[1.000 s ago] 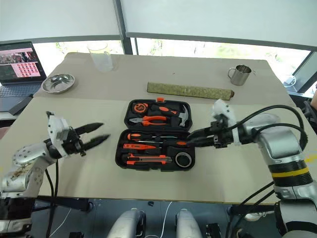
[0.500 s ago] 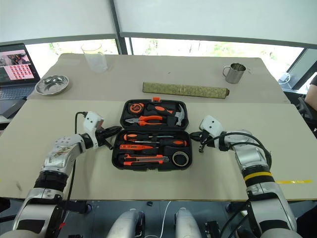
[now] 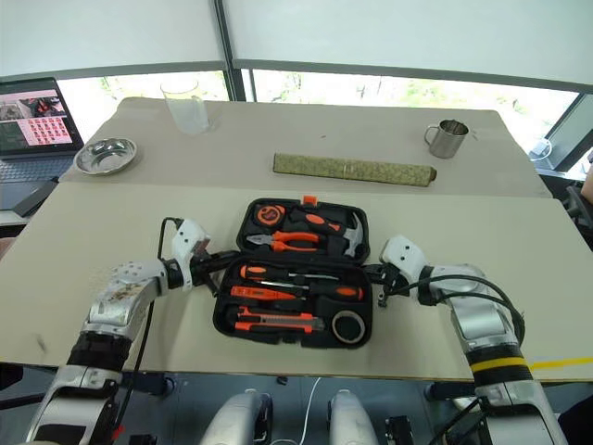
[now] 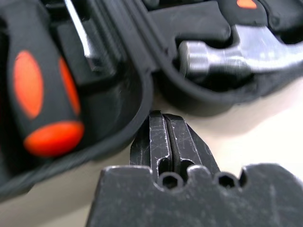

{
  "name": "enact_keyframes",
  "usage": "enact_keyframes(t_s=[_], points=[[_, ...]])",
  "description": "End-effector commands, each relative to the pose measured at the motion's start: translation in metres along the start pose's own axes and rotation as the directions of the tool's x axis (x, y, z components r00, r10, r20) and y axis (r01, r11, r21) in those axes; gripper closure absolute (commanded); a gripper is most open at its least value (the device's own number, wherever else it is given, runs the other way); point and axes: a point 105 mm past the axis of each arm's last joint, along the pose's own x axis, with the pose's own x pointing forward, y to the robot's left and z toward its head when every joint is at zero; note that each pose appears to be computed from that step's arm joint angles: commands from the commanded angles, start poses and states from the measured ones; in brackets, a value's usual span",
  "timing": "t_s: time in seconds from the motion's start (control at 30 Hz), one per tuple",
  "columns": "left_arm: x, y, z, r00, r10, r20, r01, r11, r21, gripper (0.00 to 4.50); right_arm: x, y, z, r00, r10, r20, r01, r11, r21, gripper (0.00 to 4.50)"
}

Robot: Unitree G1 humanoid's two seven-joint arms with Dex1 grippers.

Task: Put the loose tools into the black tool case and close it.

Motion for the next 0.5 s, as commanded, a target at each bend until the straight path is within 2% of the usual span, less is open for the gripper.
enact_keyframes(t_s=[0.03,0.13,0.23,0.27,0.3,0.33,0.4,0.47,0.5], points=[[-0.001,-0.023,0.001,0.997,-0.074,0.013,0.074,0.997,-0.006,4.46,-0.002,0.006,0.006,1.000,-0.008,0.010,0.008,1.000,-0.001,4.50],[-0.011,-0.019,0.004,0.998,-0.051,0.036,0.052,0.998,-0.038,4.46,-0.014,-0.009,-0.006,0.996,-0.075,-0.054,0.077,0.996,0.032,4.50],[-0.021,-0.013,0.011,0.998,-0.019,0.059,0.024,0.997,-0.072,4.46,-0.025,-0.013,-0.009,0.994,-0.075,-0.078,0.081,0.994,0.069,4.50],[-0.026,-0.009,0.013,0.999,-0.011,0.050,0.014,0.998,-0.064,3.95,-0.029,-0.011,-0.007,0.995,-0.050,-0.085,0.057,0.995,0.081,3.91],[-0.033,-0.001,0.011,0.999,0.032,0.006,-0.032,0.998,-0.052,3.81,-0.034,-0.012,-0.003,0.995,-0.038,-0.089,0.045,0.995,0.085,3.74],[-0.039,0.007,0.008,0.996,0.070,-0.048,-0.073,0.995,-0.066,3.40,-0.038,-0.014,0.001,0.995,-0.035,-0.091,0.043,0.995,0.094,3.37],[-0.052,0.018,0.010,0.990,0.105,-0.096,-0.115,0.989,-0.094,2.57,-0.046,-0.016,0.011,0.995,-0.020,-0.097,0.037,0.984,0.174,2.62],[-0.060,0.017,0.021,0.994,0.064,-0.085,-0.077,0.984,-0.158,1.83,-0.051,-0.018,0.020,0.994,-0.006,-0.106,0.036,0.958,0.284,1.92],[-0.063,0.016,0.025,0.994,0.051,-0.095,-0.068,0.979,-0.192,1.59,-0.052,-0.019,0.026,0.993,-0.002,-0.116,0.042,0.937,0.346,1.66]])
